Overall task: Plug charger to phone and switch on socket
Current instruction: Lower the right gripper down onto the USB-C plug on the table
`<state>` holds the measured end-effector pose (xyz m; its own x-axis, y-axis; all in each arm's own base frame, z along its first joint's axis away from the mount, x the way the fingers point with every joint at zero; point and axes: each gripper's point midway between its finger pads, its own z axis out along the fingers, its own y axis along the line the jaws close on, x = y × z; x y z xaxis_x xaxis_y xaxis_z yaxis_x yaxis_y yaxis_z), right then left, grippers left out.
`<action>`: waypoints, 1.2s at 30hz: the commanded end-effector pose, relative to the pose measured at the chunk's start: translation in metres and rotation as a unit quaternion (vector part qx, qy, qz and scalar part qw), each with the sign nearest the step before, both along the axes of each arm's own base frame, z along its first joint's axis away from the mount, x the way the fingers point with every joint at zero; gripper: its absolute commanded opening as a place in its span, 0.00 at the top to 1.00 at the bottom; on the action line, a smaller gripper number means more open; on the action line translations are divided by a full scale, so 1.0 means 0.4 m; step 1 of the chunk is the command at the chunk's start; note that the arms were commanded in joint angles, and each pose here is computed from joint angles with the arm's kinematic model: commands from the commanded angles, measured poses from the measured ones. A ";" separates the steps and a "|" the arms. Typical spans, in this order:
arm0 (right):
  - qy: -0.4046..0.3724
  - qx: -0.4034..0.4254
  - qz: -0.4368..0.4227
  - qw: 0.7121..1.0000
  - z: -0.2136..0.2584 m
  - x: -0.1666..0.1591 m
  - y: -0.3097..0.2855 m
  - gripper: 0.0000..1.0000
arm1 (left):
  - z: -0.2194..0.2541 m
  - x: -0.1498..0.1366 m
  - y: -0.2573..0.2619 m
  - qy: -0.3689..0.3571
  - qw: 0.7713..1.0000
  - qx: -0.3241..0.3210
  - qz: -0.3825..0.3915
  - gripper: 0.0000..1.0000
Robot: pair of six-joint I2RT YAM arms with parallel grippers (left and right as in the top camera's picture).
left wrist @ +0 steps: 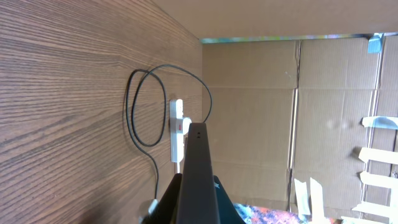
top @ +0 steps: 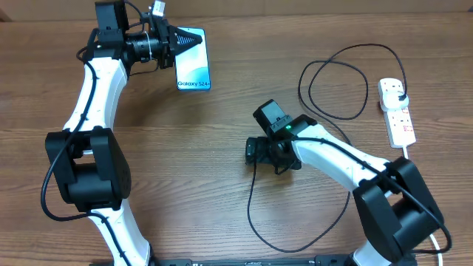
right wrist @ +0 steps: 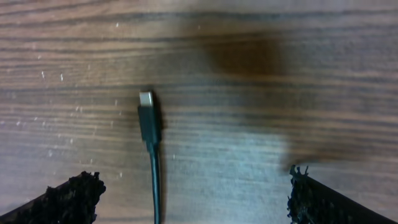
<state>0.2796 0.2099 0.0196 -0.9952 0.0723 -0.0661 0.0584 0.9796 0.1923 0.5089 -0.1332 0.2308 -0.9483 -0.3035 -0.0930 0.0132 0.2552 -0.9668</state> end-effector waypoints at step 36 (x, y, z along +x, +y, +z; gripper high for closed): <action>-0.006 -0.007 0.084 0.996 -0.043 0.020 0.084 0.45 | 0.083 -0.019 -0.010 -0.052 0.998 -0.007 -0.022 0.96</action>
<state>0.2848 0.2378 0.0046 -0.9942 -0.0795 -0.0723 -0.0911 0.9804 0.1745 0.5089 -0.1332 0.2308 -0.9481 -0.3015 -0.1008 0.0208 0.2576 -0.9660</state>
